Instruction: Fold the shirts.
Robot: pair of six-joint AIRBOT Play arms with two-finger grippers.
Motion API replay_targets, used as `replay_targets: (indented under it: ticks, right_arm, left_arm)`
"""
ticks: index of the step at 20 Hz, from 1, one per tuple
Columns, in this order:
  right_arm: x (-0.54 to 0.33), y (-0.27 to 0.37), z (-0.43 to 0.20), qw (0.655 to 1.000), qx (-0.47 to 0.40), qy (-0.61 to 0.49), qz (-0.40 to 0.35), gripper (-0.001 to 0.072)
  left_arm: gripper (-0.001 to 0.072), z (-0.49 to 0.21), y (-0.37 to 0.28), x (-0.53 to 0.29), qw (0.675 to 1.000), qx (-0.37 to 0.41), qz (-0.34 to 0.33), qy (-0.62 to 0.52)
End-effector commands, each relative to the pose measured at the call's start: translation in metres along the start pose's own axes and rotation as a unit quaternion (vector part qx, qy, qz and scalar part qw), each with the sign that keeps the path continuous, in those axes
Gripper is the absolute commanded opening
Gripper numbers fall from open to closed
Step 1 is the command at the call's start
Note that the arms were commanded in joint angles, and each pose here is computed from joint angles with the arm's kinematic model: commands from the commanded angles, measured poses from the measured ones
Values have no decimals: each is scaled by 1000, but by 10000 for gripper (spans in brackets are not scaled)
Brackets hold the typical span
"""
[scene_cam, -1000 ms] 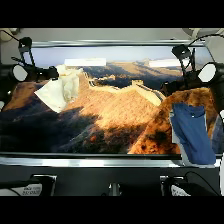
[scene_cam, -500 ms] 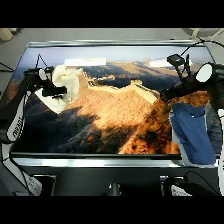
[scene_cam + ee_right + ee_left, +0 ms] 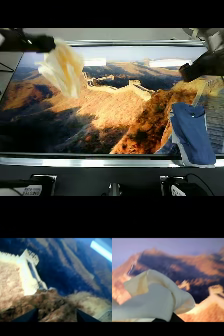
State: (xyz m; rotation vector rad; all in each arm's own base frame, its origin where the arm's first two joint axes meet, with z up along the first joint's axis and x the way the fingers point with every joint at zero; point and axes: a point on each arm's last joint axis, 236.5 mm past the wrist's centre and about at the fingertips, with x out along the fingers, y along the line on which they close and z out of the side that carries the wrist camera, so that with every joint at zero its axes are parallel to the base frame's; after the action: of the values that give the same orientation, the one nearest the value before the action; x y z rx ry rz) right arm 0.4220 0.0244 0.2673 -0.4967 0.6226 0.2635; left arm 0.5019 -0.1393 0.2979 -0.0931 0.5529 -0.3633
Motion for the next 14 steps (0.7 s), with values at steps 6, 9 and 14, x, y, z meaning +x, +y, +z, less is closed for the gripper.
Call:
replay_targets:
  ticks: [6,9,14]
  right_arm:
    - [-188,-21,53,979,0,-171,-110,481]
    - [-160,2,12,996,1,-71,-52,482]
    - [-77,34,-52,991,2,116,61,481]
  left_arm:
    - [25,34,-176,-176,965,81,-180,-171]
    - [25,-54,-189,-86,980,48,-190,-25]
    - [25,-303,-211,47,952,3,-161,260]
